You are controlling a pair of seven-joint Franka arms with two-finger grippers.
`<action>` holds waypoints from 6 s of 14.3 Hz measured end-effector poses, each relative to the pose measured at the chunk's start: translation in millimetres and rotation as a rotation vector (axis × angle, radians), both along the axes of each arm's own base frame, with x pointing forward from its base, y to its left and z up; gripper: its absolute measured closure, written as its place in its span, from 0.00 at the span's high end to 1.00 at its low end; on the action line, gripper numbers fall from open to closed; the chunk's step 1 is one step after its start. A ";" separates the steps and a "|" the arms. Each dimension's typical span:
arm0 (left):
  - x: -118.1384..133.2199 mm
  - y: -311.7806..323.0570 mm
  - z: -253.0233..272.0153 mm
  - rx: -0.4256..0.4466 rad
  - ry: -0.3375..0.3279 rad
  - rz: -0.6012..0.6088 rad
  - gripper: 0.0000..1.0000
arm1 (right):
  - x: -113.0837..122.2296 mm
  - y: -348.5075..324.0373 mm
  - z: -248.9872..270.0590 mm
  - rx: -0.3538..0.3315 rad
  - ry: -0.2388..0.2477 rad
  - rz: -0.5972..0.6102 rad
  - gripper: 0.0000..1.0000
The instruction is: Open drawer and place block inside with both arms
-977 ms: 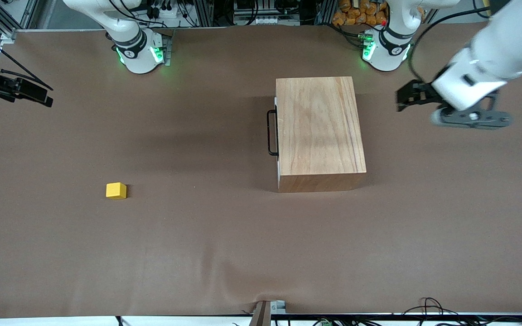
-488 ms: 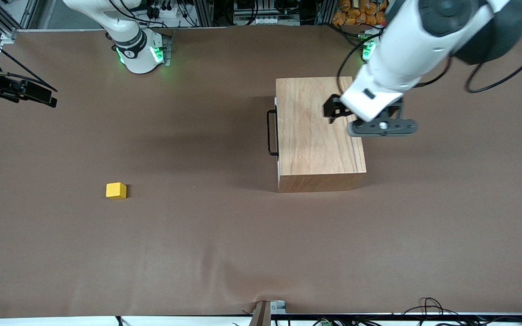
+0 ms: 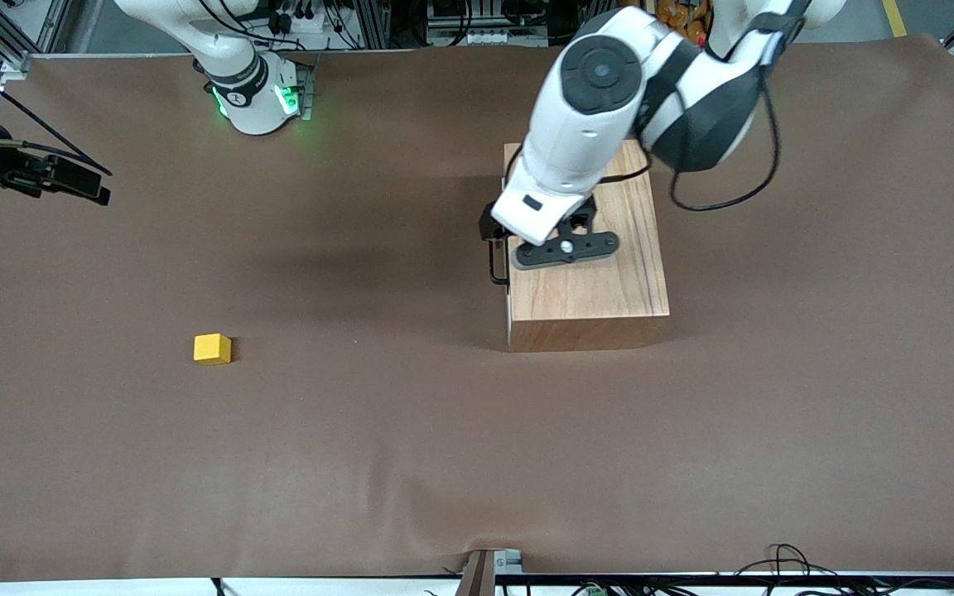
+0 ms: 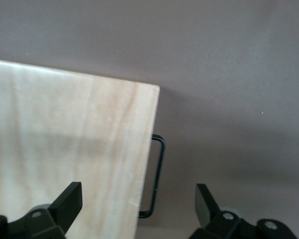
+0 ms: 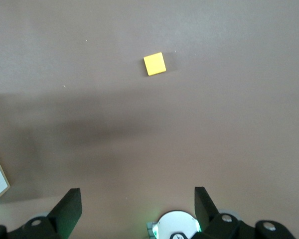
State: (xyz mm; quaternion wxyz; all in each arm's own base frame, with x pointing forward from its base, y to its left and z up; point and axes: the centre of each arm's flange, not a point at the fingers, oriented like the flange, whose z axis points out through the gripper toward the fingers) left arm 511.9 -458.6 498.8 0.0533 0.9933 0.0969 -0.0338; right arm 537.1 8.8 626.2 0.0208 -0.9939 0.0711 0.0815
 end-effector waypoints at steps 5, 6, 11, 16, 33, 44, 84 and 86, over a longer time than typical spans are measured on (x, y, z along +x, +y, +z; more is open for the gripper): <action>-26.5 -57.0 -48.6 0.021 0.031 0.035 1.00 | 10.1 -0.8 8.6 0.014 -0.097 0.107 1.00; -30.5 -66.9 -58.2 0.020 0.027 0.050 1.00 | 10.2 -0.8 10.4 0.016 -0.103 0.124 1.00; -47.8 -94.6 -102.5 0.097 -0.003 0.046 1.00 | 9.3 0.9 19.5 0.017 -0.121 0.142 1.00; -65.2 -109.2 -120.2 0.157 -0.028 0.040 1.00 | 5.7 -4.3 16.6 0.017 -0.087 0.134 1.00; -74.0 -116.0 -185.5 0.269 -0.020 -0.014 1.00 | 6.3 -27.6 0.6 0.010 -0.063 0.092 1.00; -88.8 -125.9 -205.6 0.313 -0.033 -0.082 1.00 | 8.2 -27.6 0.6 0.008 -0.096 0.091 1.00; -136.4 -189.7 -191.5 0.114 -0.157 -0.192 1.00 | 8.1 -27.6 -4.3 0.008 -0.085 0.091 1.00; -139.8 -193.6 -192.3 0.101 -0.166 -0.198 1.00 | 9.5 -27.4 -5.5 0.008 -0.087 0.092 1.00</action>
